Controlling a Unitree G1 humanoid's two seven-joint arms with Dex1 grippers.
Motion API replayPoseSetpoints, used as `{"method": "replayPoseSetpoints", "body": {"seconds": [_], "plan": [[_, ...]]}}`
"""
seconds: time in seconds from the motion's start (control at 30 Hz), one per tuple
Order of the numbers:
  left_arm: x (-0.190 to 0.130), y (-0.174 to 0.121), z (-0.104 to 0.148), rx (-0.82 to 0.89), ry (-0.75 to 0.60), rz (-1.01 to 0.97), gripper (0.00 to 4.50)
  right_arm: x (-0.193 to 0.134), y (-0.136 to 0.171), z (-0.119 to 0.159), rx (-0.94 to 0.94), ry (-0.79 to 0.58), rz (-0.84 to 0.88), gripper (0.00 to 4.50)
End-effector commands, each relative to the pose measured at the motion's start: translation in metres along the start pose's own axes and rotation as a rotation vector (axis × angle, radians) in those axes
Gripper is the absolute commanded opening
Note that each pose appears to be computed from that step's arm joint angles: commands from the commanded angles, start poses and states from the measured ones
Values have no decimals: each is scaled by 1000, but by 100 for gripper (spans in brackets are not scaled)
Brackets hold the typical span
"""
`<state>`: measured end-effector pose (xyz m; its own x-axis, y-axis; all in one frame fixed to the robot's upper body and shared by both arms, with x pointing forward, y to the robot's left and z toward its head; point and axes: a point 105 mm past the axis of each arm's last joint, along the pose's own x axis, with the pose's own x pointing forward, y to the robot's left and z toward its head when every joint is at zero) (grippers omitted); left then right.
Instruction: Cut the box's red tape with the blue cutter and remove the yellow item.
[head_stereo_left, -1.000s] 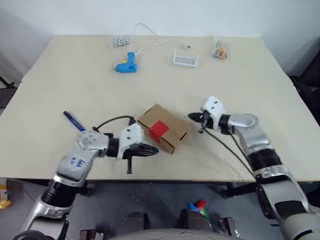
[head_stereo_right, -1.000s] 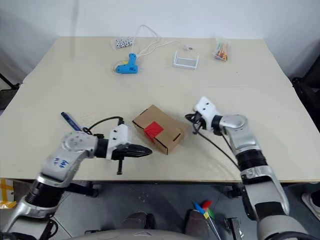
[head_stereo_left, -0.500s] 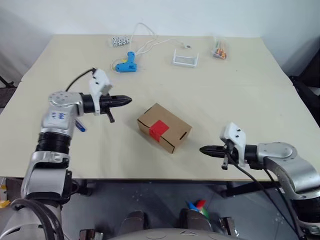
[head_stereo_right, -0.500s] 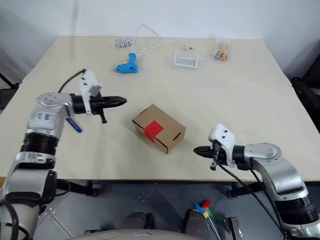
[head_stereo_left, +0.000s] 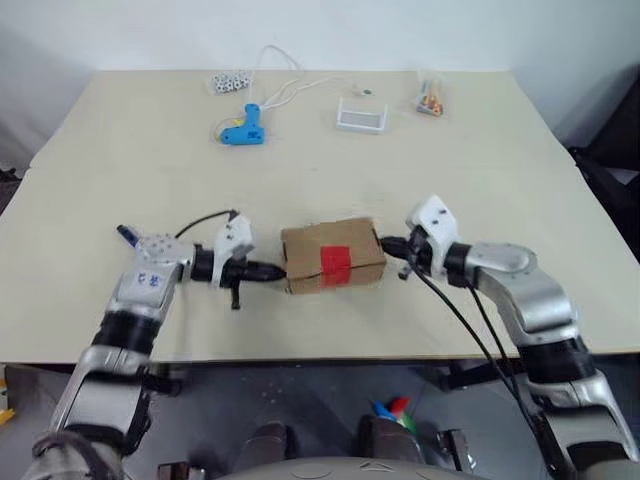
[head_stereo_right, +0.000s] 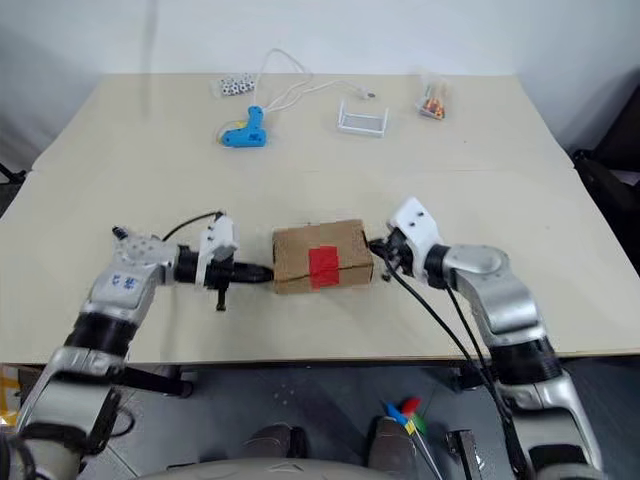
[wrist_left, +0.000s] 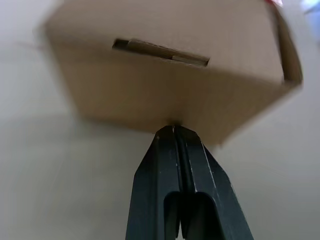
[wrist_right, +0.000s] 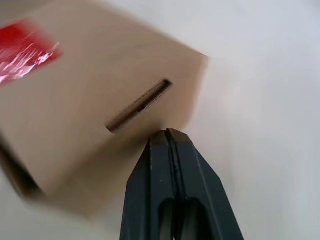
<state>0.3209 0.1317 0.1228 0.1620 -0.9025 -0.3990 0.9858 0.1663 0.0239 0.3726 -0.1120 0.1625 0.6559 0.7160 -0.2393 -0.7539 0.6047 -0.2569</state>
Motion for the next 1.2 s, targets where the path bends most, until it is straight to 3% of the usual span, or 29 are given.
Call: {"method": "replayPoseSetpoints", "body": {"seconds": [0.03,0.1,0.27,0.4,0.47,0.57,0.67,0.73,0.93,1.2], "plan": [[-6,-29,20,21,-25,-69,5,11,-15,3,-95,-11,-40,0],[-19,-34,26,2,-31,-54,5,8,-29,4,-137,-1,-81,0],[-70,-14,58,-96,-136,45,5,-27,-49,7,-138,2,-123,0],[-88,15,68,-84,-182,159,5,-46,-26,2,-54,20,-29,0],[-79,48,63,-32,-172,294,5,-55,1,-6,2,63,47,0],[-59,67,56,19,-136,344,5,-61,28,-14,57,113,129,0],[1,59,37,79,-45,222,5,-46,56,-14,111,114,170,0],[13,51,36,84,-51,167,5,-39,57,-10,118,93,151,0],[19,21,26,26,-57,43,5,-16,41,2,99,57,77,0],[8,-9,22,-61,-116,125,5,16,16,7,52,22,57,0]]}}
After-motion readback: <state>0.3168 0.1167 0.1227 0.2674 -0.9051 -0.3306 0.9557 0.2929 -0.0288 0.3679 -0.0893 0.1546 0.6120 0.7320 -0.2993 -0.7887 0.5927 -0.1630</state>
